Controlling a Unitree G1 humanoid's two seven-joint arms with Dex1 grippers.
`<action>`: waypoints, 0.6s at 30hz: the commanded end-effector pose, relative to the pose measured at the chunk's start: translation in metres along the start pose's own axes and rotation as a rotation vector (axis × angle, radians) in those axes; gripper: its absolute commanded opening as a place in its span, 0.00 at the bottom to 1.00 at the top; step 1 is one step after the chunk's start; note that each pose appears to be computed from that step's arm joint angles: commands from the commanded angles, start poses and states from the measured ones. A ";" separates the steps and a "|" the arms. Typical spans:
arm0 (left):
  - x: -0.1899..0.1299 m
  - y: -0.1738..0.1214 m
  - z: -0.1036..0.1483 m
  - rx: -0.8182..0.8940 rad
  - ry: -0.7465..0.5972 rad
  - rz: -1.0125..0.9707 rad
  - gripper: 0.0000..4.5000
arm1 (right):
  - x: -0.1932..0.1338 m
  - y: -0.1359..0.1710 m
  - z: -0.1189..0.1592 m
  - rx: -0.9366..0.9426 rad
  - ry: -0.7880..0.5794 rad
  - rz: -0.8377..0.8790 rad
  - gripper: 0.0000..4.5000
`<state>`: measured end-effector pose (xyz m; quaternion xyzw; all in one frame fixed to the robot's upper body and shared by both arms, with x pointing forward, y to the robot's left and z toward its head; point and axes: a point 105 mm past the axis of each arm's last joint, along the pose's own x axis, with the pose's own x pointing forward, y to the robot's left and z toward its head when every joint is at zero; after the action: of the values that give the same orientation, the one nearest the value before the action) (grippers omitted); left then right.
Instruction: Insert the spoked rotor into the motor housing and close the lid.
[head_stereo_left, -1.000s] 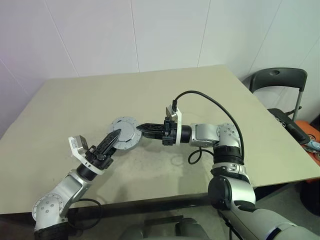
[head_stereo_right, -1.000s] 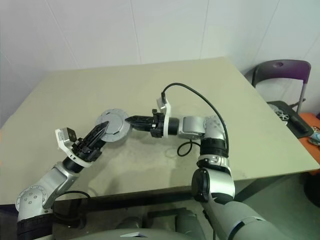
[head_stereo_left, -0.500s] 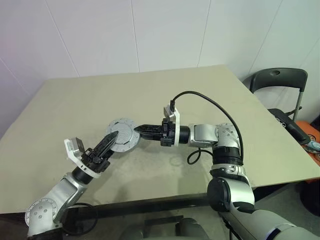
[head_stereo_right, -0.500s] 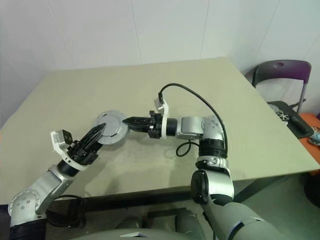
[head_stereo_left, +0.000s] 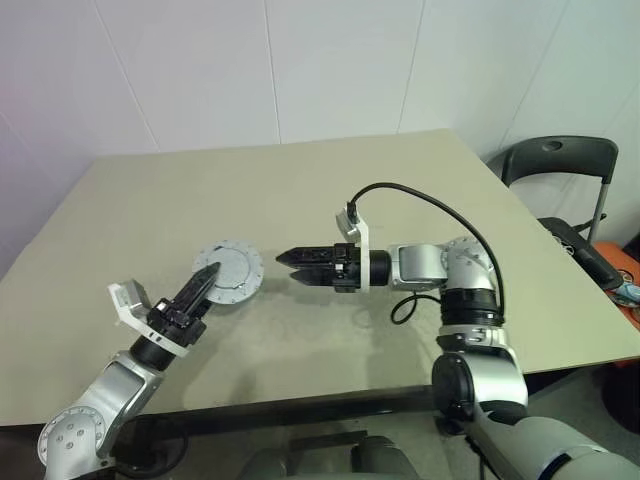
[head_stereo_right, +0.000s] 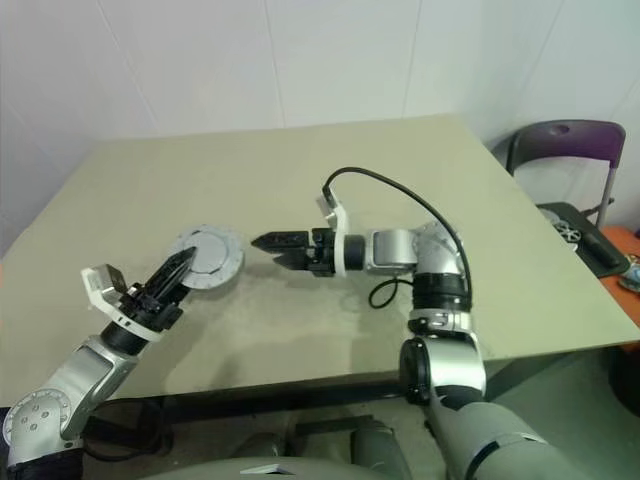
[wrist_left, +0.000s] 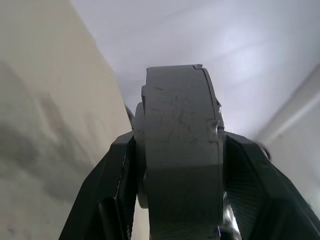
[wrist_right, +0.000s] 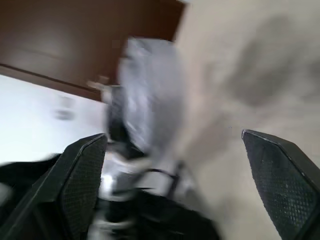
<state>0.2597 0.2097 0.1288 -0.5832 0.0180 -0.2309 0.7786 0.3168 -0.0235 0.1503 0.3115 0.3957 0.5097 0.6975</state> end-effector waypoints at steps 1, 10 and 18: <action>0.001 -0.011 0.034 0.056 -0.196 0.025 0.47 | -0.001 0.005 0.004 -0.234 0.028 -0.062 1.00; 0.010 0.020 0.066 -0.063 -0.439 0.275 0.47 | -0.001 -0.006 0.004 -0.946 0.143 -0.106 1.00; 0.009 0.045 0.054 -0.221 -0.458 0.401 0.47 | 0.001 -0.013 0.002 -1.070 0.185 -0.086 1.00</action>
<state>0.2974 0.2615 0.0878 -0.6785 0.0088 0.0857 0.7295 0.3235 -0.0298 0.1289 -0.1431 0.1790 0.6284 0.7434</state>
